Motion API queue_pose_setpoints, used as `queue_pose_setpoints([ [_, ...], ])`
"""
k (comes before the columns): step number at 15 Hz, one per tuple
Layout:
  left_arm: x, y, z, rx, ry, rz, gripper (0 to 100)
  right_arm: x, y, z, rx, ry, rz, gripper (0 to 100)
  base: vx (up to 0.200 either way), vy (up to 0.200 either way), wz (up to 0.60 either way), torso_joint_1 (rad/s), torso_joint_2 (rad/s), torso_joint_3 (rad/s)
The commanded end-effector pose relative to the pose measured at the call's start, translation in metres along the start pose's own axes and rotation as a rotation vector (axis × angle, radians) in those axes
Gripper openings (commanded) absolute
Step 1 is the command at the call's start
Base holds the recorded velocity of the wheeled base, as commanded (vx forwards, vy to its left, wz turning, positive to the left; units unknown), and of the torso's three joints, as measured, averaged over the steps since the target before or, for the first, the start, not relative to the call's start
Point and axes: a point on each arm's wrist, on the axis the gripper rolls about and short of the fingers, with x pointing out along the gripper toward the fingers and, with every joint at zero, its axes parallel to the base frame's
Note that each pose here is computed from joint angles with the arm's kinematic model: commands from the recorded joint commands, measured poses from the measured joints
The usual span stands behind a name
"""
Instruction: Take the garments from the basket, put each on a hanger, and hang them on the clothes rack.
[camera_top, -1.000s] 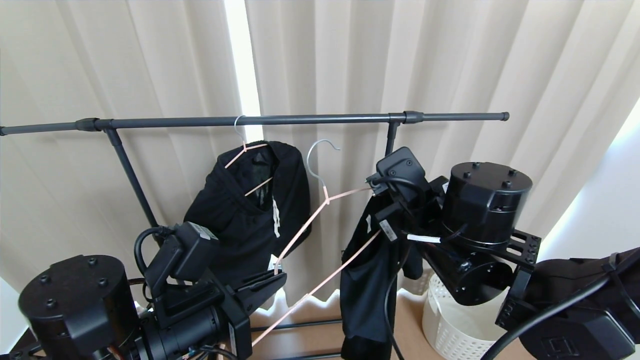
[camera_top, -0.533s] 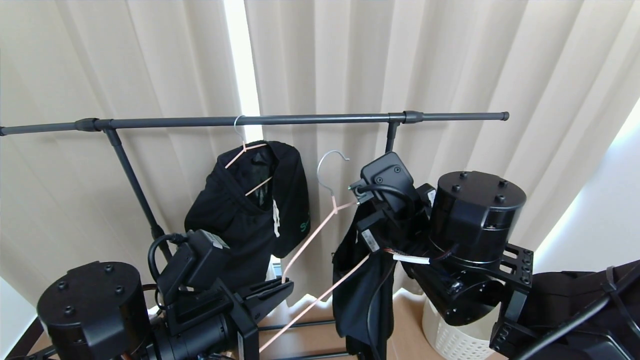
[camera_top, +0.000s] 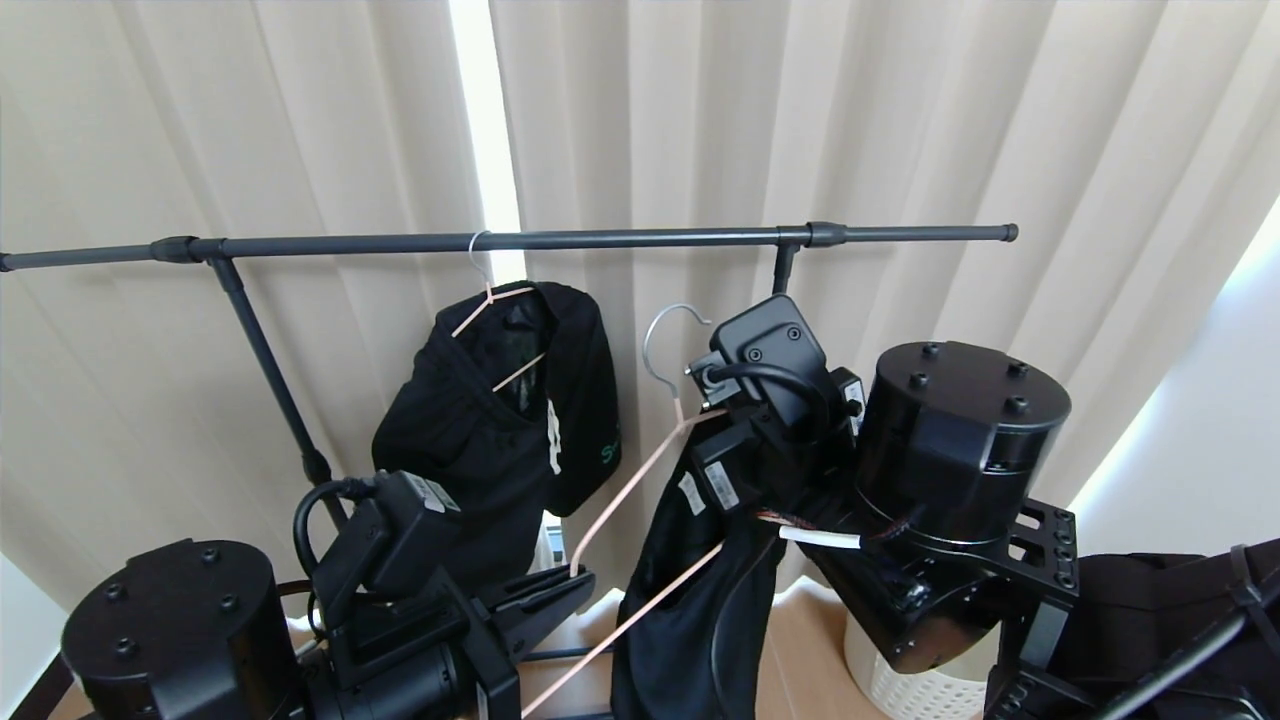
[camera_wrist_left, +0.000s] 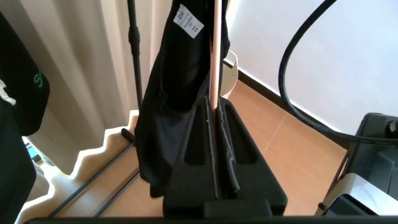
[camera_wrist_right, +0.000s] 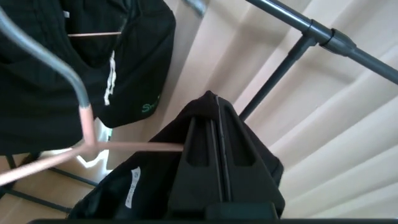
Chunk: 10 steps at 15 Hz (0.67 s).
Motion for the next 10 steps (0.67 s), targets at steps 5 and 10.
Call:
queue_pose_setpoints([
  [5, 0.0, 0.0, -0.004, 0.002, -0.001, -0.002, 0, -0.019, -0.004, 0.013, 0.027, -0.053, 0.066, 0, 0.0, 0.0, 0.0, 0.0, 0.0, 0.0],
  [10, -0.003, 0.0, -0.004, 0.005, -0.027, -0.006, 0, -0.028, -0.013, 0.019, 0.044, -0.087, 0.113, 0, 0.0, 0.0, 0.0, 0.0, 0.0, 0.0],
])
